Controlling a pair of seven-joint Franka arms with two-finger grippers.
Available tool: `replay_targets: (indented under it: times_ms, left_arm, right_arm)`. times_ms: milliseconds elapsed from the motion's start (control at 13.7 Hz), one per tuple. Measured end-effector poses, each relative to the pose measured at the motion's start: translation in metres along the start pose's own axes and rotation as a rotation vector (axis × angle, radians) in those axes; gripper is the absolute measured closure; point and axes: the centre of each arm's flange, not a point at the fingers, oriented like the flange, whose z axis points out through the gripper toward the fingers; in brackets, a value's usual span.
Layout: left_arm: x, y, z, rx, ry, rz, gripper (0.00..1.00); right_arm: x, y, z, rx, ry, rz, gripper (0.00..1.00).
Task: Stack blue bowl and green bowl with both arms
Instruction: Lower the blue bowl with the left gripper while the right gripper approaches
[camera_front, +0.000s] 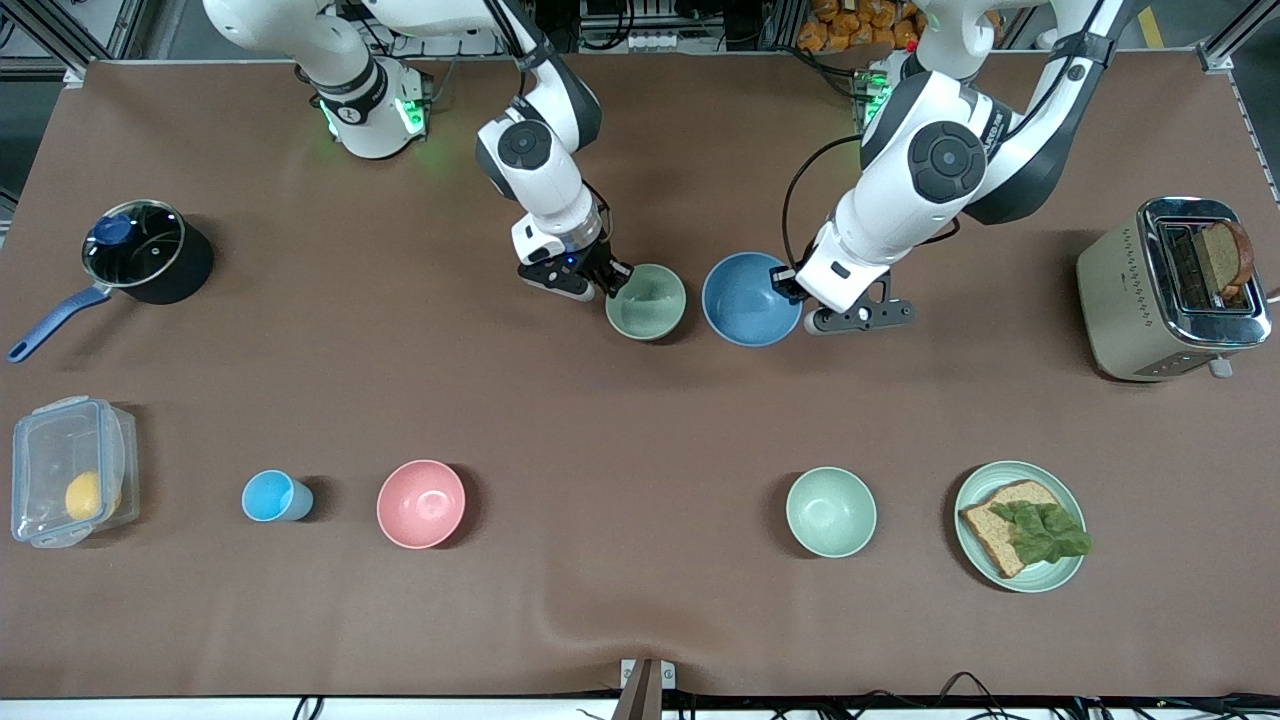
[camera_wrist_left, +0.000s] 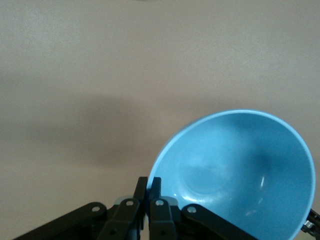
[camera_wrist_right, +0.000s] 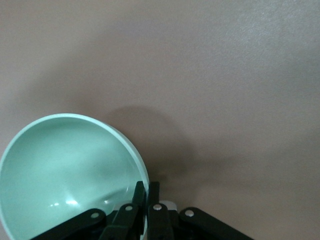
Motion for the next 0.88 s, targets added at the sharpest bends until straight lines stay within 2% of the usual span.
replay_targets:
  times_ms: [73, 366, 512, 585, 659, 732, 878]
  left_arm:
    - [0.0, 0.0, 0.0, 0.0, 0.0, 0.0, 0.95]
    - [-0.003, 0.003, 0.001, 0.001, -0.002, 0.007, 0.95]
    - [-0.009, 0.009, 0.005, 0.005, -0.009, 0.017, 0.95]
    - [-0.014, 0.015, 0.009, 0.008, -0.015, 0.018, 0.95]
    - [-0.019, 0.021, 0.014, 0.011, -0.021, 0.024, 0.95]
    - [-0.024, 0.026, 0.018, 0.012, -0.027, 0.03, 0.95]
    - [-0.031, 0.034, 0.029, 0.017, -0.044, 0.041, 0.95]
  right_arm:
    - [0.001, 0.0, 0.0, 0.001, 0.001, 0.005, 0.83]
    - [0.003, 0.001, 0.003, -0.004, 0.002, 0.019, 0.36]
    - [0.011, -0.001, 0.001, 0.002, 0.009, 0.045, 0.17]
    - [0.019, -0.002, -0.001, -0.001, 0.009, 0.066, 0.17]
    - [0.028, -0.002, -0.003, -0.012, 0.003, 0.092, 0.12]
    - [0.036, -0.005, -0.006, -0.032, -0.01, 0.12, 0.05]
    - [0.058, -0.013, -0.018, -0.064, -0.054, 0.2, 0.03]
